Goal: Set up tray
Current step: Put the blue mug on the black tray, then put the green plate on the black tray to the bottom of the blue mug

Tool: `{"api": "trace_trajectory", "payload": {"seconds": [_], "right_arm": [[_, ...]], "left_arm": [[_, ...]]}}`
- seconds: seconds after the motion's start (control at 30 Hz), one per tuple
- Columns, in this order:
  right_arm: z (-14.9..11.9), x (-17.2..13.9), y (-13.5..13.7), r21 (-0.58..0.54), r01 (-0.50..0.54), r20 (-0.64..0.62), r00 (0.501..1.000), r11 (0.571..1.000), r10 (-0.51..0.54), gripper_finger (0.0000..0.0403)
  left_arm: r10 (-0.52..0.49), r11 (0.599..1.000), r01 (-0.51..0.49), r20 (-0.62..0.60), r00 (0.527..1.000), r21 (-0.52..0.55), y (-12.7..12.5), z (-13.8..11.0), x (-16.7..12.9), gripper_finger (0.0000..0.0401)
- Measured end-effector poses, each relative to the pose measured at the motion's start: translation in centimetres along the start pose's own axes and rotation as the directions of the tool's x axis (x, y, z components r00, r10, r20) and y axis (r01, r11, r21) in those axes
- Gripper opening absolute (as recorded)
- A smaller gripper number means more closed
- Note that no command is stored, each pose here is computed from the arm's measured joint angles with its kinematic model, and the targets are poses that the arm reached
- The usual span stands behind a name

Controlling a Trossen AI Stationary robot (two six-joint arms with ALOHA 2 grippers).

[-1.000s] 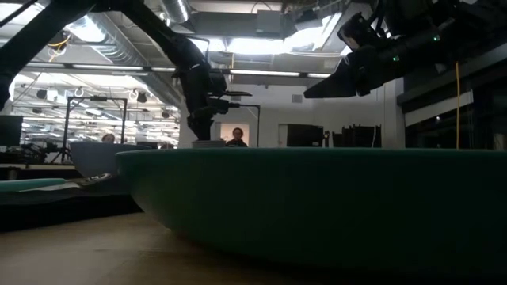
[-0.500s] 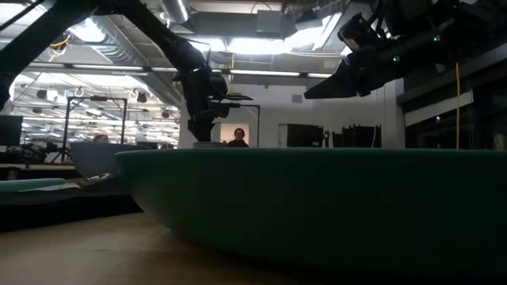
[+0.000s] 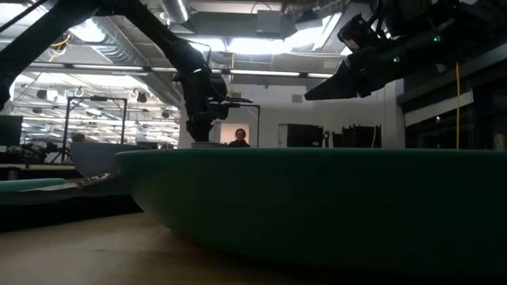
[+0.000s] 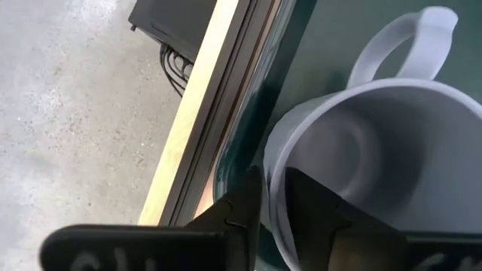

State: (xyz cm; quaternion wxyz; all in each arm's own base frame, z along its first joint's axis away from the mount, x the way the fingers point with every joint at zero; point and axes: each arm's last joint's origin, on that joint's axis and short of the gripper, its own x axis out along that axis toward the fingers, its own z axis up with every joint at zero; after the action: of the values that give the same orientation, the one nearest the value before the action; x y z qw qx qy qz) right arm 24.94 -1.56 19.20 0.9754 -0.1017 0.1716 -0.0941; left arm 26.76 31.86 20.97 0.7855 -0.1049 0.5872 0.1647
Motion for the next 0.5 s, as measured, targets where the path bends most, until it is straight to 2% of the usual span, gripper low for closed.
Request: {"api": "trace_trajectory", "payload": {"seconds": [0.23, 0.5], "right_arm": [[-0.1, 0.0, 0.0, -0.002, -0.001, -0.007, 1.000, 1.000, 0.001, 0.0010], [-0.1, 0.0, 0.0, -0.004, -0.001, -0.009, 1.000, 1.000, 0.001, 0.0010]], "left_arm": [[0.004, 1.000, -0.004, 0.006, 1.000, 0.002, 0.0, 0.0, -0.3, 0.0088], [0.043, 0.999, -0.043, 0.055, 0.998, 0.007, -0.7, 0.1, -3.2, 0.0111]]}}
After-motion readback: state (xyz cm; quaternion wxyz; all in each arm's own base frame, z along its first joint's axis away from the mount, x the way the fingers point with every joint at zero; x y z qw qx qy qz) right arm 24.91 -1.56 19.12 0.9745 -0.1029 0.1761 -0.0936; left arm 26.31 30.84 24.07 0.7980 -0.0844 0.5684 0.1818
